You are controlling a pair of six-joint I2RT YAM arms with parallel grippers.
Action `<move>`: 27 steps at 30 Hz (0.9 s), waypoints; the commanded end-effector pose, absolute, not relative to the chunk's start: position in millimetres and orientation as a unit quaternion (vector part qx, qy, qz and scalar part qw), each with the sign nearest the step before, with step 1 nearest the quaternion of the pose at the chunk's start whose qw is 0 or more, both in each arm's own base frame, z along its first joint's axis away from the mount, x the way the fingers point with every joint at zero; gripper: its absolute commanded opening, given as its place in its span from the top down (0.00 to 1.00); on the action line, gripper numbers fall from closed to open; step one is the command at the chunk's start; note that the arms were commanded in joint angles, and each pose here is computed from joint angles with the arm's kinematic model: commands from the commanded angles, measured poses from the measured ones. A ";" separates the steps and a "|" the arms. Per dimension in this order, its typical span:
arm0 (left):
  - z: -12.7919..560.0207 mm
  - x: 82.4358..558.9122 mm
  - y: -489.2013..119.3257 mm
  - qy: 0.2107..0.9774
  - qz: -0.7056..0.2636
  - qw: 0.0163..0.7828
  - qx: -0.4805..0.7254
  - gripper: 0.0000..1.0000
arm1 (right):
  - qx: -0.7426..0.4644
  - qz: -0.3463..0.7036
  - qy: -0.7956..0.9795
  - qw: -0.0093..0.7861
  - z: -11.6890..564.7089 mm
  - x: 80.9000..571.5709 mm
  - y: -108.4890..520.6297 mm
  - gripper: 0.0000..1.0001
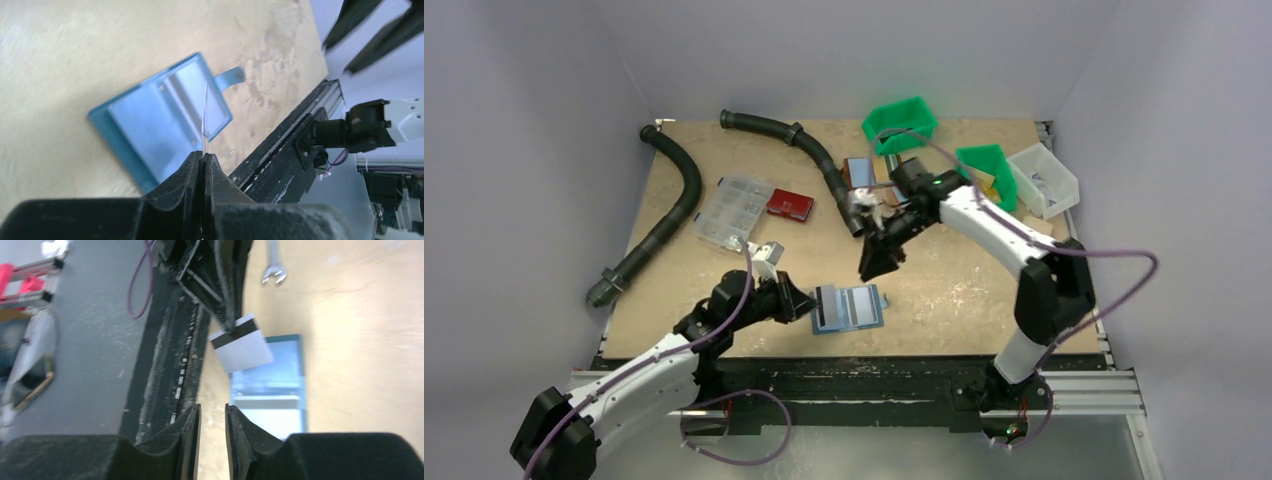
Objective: Take the credit cards out of the card holder
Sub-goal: Pick up the credit card from the card holder.
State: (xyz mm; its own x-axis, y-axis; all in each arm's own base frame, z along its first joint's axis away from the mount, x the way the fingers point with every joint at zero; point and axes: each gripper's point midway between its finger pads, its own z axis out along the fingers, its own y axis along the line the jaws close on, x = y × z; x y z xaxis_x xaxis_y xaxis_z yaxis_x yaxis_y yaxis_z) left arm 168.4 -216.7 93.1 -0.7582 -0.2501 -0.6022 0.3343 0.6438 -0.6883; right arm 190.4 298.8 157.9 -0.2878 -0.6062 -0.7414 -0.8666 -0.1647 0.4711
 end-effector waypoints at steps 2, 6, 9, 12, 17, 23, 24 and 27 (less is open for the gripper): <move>169.6 188.2 -256.0 0.753 -0.492 0.419 0.125 1.00 | -0.575 0.495 0.586 0.284 223.9 215.2 253.5 0.56; 196.1 195.1 -277.9 0.708 -0.516 0.446 0.184 1.00 | -0.592 0.498 0.530 0.345 227.6 207.6 226.8 0.24; 203.9 197.0 -293.2 0.687 -0.510 0.463 0.230 1.00 | -0.607 0.511 0.491 0.358 223.9 189.9 219.7 0.07; 205.0 189.7 -314.9 0.672 -0.496 0.470 0.287 1.00 | -0.612 0.507 0.492 0.354 216.0 190.7 218.1 0.03; 194.7 190.1 -341.4 0.673 -0.469 0.467 0.330 1.00 | -0.613 0.507 0.502 0.339 204.3 192.2 216.9 0.01; 191.5 197.2 -348.5 0.674 -0.455 0.473 0.340 1.00 | -0.608 0.507 0.518 0.325 195.1 195.5 216.9 0.03; 192.4 197.2 -349.8 0.672 -0.456 0.473 0.342 1.00 | -0.606 0.505 0.523 0.322 193.2 197.4 217.6 0.04; 192.3 196.8 -353.2 0.670 -0.458 0.471 0.345 1.00 | -0.606 0.497 0.535 0.314 187.0 203.0 222.7 0.07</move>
